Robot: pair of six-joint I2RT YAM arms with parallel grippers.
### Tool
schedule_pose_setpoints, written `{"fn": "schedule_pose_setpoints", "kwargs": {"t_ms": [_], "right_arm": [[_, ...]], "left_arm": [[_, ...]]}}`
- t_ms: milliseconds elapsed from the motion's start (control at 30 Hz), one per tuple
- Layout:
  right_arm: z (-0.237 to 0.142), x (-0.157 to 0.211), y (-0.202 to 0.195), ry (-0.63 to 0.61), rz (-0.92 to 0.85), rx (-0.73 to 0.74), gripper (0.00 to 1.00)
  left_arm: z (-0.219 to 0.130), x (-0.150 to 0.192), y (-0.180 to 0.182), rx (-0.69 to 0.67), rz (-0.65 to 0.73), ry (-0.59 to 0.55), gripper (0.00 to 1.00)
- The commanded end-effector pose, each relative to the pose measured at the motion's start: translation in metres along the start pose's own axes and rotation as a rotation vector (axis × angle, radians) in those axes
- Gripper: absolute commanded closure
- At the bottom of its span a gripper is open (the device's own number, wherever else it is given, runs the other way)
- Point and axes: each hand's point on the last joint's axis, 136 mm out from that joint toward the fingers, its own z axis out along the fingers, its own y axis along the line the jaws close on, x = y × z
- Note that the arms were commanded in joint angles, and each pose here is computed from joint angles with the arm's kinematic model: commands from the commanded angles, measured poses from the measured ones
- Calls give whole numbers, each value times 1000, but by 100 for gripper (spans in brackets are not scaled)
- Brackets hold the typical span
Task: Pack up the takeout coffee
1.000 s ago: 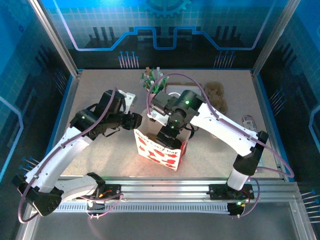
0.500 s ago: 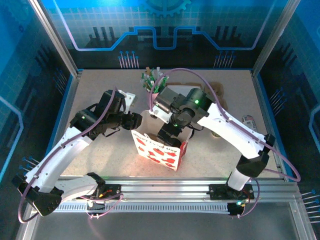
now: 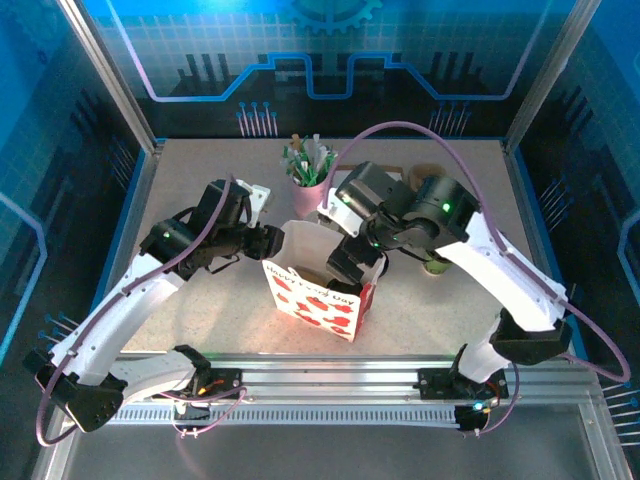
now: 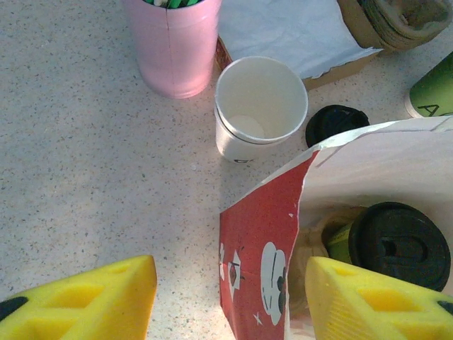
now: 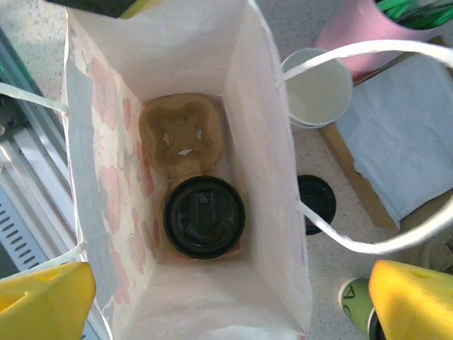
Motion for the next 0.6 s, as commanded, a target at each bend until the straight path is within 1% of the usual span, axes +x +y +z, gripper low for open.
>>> {"fn": "schedule_pose_setpoints", "kwargs": {"t_ms": [0, 100, 167, 333, 400, 467, 500, 567], "right_arm": [[-24, -2, -21, -98, 67, 64, 0], [-34, 2, -39, -149, 132, 111, 0], [-41, 8, -52, -184, 192, 137, 0], [-47, 39, -97, -220, 407, 221, 0], [-41, 57, -115, -196, 500, 248, 0], [-30, 73, -127, -163, 595, 243, 0], [-24, 84, -136, -133, 644, 262, 0], [-15, 106, -150, -72, 717, 314, 0]], "left_arm": [[-14, -12, -1, -2, 24, -64, 39], [-21, -17, -1, 0, 21, -102, 34], [-26, -21, -1, 1, 19, -133, 33], [-42, -31, 1, -5, 15, -222, 22], [-48, -34, 2, -6, 12, -259, 18], [-52, -36, 4, -12, 7, -287, 13], [-54, -38, 5, -17, 3, -306, 10], [-59, -39, 7, -21, 2, -335, 7]]}}
